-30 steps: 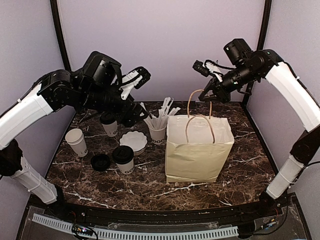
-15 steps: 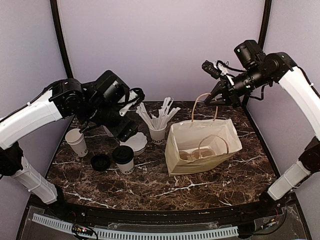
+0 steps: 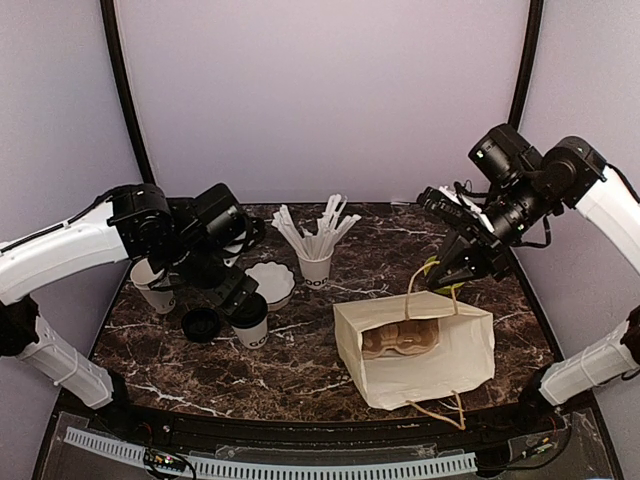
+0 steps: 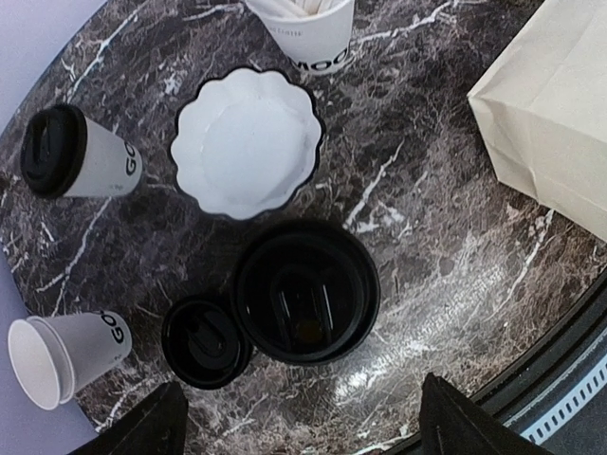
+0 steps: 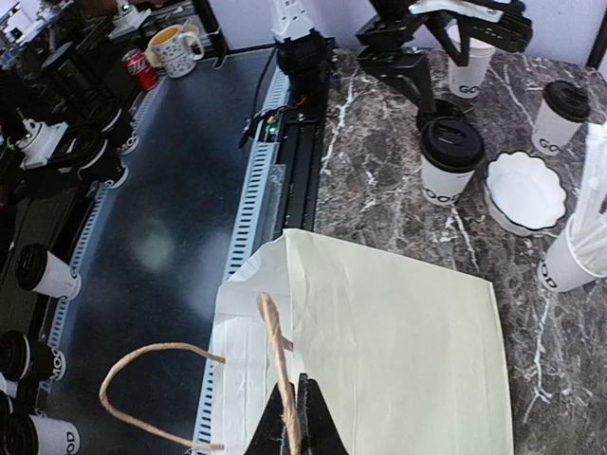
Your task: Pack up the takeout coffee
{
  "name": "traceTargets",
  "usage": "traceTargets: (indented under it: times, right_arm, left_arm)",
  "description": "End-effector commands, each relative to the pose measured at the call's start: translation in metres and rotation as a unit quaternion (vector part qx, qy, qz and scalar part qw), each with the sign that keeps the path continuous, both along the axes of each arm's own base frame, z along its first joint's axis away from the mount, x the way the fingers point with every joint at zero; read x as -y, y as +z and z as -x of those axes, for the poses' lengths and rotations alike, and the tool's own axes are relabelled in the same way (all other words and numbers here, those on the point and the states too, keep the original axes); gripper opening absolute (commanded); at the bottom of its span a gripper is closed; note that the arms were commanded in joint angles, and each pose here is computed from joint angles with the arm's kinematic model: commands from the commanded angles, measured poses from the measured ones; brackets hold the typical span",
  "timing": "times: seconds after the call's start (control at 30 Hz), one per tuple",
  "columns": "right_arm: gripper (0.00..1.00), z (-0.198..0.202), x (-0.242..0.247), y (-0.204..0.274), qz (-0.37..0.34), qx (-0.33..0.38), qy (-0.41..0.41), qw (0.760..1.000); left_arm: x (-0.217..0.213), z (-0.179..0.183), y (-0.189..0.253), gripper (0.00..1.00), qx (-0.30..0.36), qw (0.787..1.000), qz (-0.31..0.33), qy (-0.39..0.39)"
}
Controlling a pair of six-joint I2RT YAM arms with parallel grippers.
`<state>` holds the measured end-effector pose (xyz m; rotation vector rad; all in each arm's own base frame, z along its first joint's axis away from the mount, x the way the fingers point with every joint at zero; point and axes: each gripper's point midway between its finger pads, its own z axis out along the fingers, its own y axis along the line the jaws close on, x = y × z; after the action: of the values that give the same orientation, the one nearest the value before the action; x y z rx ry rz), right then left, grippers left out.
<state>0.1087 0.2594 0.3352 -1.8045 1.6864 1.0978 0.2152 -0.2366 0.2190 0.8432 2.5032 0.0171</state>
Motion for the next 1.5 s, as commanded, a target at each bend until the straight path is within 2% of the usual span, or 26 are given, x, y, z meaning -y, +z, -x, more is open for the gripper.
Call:
traceTargets:
  times: [0.0, 0.3, 0.5, 0.63, 0.8, 1.13, 1.47]
  right_arm:
    - [0.0, 0.03, 0.004, 0.005, -0.015, -0.004, 0.044, 0.999]
    - [0.0, 0.032, 0.001, 0.002, -0.024, 0.005, 0.058, 0.998]
    - [0.0, 0.028, -0.004, -0.001, -0.022, -0.001, 0.06, 0.998]
    - [0.0, 0.025, -0.006, 0.001, -0.023, -0.003, 0.058, 0.998]
    - [0.0, 0.023, -0.008, 0.0, -0.018, -0.005, 0.055, 0.998]
    - [0.0, 0.018, -0.011, 0.0, -0.015, -0.003, 0.046, 0.999]
    - [0.0, 0.014, -0.014, -0.002, -0.011, -0.005, 0.045, 0.999]
  left_arm:
    - [-0.009, 0.015, -0.008, 0.86, -0.025, 0.999, 0.02, 0.013]
    - [0.0, 0.016, -0.019, 0.87, -0.042, 0.999, 0.03, 0.013]
    - [-0.003, 0.017, -0.034, 0.89, -0.069, 0.997, -0.004, 0.033]
    - [-0.017, 0.008, -0.042, 0.91, -0.074, 0.994, -0.041, 0.07]
    - [-0.02, -0.01, -0.044, 0.99, -0.092, 0.991, -0.027, 0.092]
    - [-0.011, -0.034, -0.059, 0.97, -0.131, 0.986, -0.005, 0.099]
    - [-0.008, -0.035, -0.069, 0.94, -0.153, 0.983, 0.003, 0.098]
